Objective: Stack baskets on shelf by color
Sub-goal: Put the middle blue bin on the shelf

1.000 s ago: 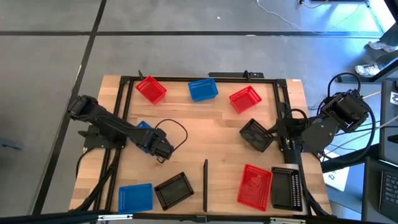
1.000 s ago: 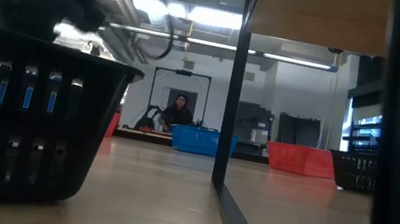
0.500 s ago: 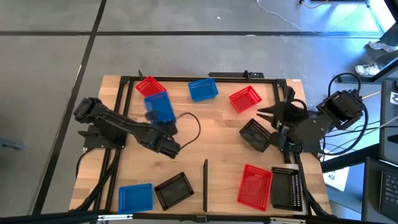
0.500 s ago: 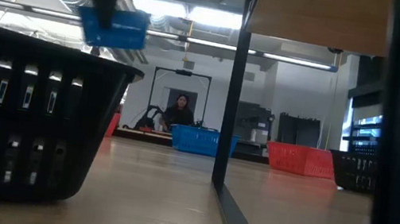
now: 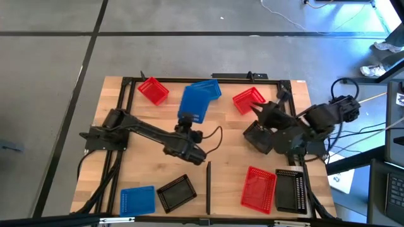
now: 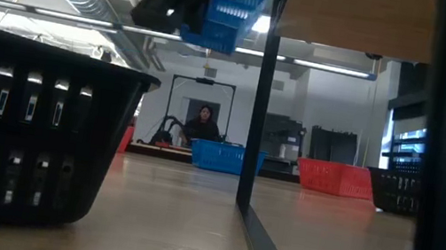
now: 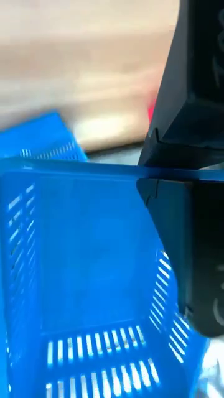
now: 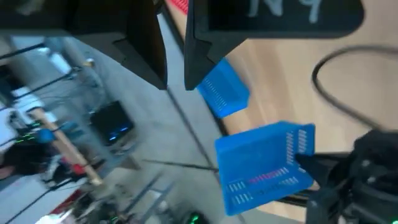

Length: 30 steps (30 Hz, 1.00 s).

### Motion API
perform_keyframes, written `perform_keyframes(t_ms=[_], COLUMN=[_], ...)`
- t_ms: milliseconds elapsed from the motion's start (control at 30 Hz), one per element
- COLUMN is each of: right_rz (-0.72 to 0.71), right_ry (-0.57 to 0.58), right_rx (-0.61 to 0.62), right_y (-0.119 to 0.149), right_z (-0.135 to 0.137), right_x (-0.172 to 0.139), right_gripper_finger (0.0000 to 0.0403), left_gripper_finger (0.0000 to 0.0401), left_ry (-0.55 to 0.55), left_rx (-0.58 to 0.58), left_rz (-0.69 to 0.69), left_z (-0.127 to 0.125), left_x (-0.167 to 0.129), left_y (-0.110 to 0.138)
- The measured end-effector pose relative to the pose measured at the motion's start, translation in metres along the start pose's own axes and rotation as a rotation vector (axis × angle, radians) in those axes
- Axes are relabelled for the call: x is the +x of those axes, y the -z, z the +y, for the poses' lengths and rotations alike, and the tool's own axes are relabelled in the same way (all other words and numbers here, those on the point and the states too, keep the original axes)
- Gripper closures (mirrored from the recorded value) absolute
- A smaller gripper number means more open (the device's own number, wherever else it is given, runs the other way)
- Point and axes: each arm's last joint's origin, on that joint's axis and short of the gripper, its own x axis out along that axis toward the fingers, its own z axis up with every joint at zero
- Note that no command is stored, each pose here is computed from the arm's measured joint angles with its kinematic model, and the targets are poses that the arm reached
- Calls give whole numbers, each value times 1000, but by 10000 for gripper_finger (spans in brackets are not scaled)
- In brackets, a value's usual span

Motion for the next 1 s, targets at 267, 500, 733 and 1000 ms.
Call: perform_keyframes(t_ms=[267,500,733,1000], right_rz=[-36,-107,-82,-84], right_ry=[-98,-87,-244,-271], right_rx=[-145,-123,-57,-54], right_y=[-5,-17,-19,-21], right_z=[28,29,22,16], right_x=[26,41,59,68], right_gripper_finger=[345,345,345,376], left_gripper_finger=[401,401,401,401], left_ry=[-97,-97,-96,-79], left_rx=[108,46,-13,-12], left_rz=[-13,-67,-110,-111], left_z=[12,21,23,22], left_x=[1,-12,-23,-22], left_y=[-9,-15,-19,-19])
